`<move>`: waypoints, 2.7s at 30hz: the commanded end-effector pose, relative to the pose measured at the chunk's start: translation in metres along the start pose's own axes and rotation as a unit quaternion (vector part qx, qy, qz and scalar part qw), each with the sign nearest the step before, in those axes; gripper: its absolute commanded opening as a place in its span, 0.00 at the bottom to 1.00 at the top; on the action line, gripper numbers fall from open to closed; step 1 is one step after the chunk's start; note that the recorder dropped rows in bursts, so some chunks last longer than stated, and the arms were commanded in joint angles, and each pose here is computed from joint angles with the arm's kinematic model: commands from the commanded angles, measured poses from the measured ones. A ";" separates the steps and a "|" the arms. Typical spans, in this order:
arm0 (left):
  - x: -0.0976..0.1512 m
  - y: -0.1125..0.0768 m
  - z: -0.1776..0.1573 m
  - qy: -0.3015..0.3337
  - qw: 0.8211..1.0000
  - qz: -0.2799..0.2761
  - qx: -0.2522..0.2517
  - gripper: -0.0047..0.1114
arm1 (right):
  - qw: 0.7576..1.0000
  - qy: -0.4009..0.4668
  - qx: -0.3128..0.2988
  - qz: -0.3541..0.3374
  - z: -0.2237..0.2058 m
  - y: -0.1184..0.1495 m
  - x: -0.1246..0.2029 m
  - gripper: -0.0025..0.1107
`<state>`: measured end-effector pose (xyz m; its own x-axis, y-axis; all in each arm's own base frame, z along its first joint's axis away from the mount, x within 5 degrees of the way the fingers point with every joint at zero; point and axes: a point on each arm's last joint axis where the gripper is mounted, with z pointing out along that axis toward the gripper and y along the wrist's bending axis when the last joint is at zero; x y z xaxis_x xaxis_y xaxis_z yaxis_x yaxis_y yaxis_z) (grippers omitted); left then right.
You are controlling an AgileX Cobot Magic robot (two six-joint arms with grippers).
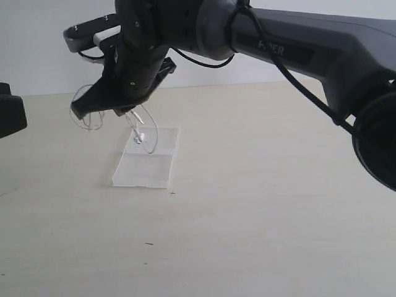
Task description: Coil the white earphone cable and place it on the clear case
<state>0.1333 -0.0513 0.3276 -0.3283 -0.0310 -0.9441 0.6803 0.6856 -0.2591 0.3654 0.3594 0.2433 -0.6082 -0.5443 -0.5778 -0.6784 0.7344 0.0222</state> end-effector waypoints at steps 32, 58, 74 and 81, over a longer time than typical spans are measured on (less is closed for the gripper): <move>-0.001 0.002 -0.001 -0.011 1.000 -0.004 -0.018 0.57 | 0.949 -0.012 -0.101 0.298 0.040 -0.040 0.027 0.02; -0.001 0.003 -0.001 -0.012 1.000 -0.004 -0.020 0.57 | 0.917 0.020 -0.048 0.395 0.068 -0.048 0.044 0.02; -0.001 0.003 -0.001 -0.012 1.000 -0.004 -0.020 0.57 | 0.909 -0.001 -0.048 0.415 0.073 -0.049 0.042 0.02; -0.001 0.003 -0.001 -0.011 1.000 -0.004 -0.018 0.57 | 0.909 -0.003 -0.048 0.414 0.073 -0.050 0.042 0.05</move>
<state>0.1353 -0.0494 0.3277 -0.3226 -0.0371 -0.9458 0.6610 0.7064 -0.2532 0.4016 0.3310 0.1568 -0.9324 0.1801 -0.3132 -0.0105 0.8530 0.5218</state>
